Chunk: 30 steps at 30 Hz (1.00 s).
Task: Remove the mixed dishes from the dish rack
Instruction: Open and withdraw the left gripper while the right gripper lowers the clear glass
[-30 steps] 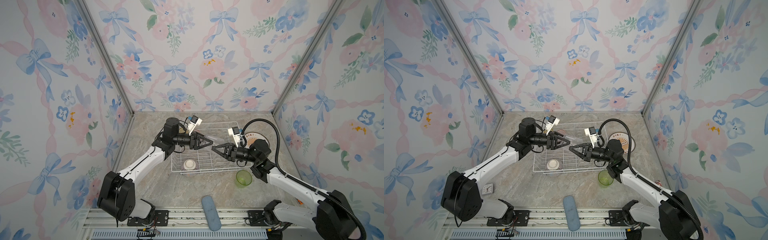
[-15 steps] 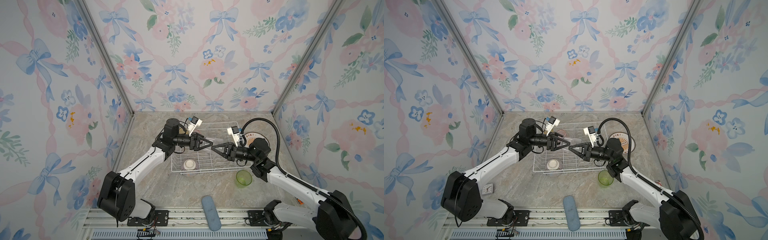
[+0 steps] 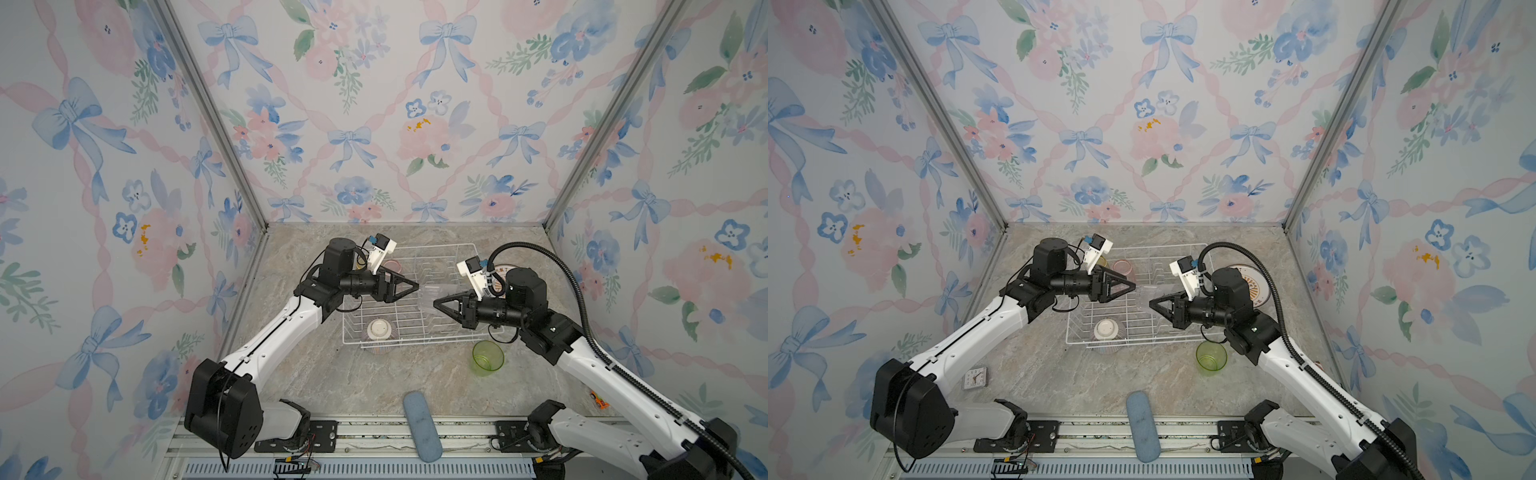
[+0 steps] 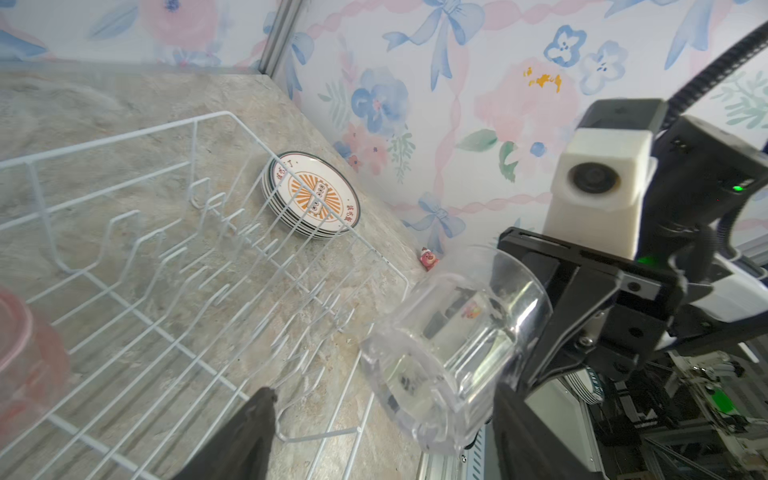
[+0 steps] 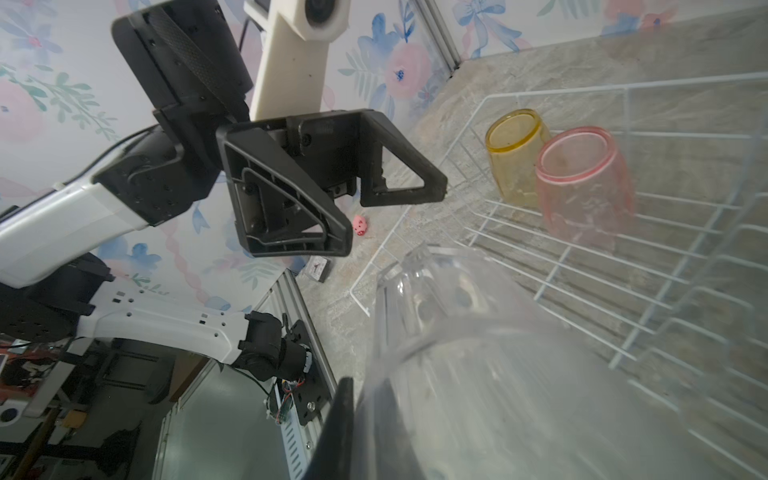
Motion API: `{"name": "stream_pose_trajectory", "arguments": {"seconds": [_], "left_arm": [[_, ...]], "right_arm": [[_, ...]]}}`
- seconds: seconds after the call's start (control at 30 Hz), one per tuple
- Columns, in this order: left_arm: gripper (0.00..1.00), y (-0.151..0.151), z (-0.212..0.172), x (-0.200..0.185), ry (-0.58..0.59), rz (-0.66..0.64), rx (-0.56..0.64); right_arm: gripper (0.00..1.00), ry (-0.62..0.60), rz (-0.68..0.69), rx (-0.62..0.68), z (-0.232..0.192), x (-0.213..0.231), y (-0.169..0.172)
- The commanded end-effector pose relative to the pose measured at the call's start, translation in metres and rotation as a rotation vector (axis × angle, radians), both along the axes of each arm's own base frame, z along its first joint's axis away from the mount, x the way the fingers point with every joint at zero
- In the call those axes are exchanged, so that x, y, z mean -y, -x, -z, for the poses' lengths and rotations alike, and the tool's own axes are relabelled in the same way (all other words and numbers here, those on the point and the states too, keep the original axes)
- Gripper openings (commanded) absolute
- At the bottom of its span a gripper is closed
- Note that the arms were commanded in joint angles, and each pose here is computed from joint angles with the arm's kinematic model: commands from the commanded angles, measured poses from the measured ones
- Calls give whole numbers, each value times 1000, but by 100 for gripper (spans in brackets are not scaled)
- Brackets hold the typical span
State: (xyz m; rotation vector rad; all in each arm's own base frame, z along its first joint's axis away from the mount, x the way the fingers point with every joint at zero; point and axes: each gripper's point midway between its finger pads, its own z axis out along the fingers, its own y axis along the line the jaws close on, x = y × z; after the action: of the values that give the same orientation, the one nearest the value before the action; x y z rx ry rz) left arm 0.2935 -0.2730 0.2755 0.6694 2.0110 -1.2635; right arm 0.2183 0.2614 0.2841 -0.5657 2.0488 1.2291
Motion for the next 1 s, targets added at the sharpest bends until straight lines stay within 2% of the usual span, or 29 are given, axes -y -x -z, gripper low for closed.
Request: {"name": "stream_pose_trajectory", "arguments": {"seconds": [0.0, 0.17, 0.4, 0.67, 0.97], "left_arm": [[76, -10, 14, -21, -127, -121, 15], [74, -14, 30, -35, -206, -198, 2], [74, -19, 40, -44, -267, -249, -5], [74, -19, 45, -51, -306, -272, -3], [74, -18, 49, -52, -319, -266, -3]], "right_arm": [[0, 271, 23, -21, 28, 27, 23], [0, 510, -1, -81, 55, 41, 54], [0, 856, -69, -148, 107, 47, 78], [0, 1032, -162, -188, 149, 28, 80], [0, 1145, -218, -226, 179, 20, 74]]}}
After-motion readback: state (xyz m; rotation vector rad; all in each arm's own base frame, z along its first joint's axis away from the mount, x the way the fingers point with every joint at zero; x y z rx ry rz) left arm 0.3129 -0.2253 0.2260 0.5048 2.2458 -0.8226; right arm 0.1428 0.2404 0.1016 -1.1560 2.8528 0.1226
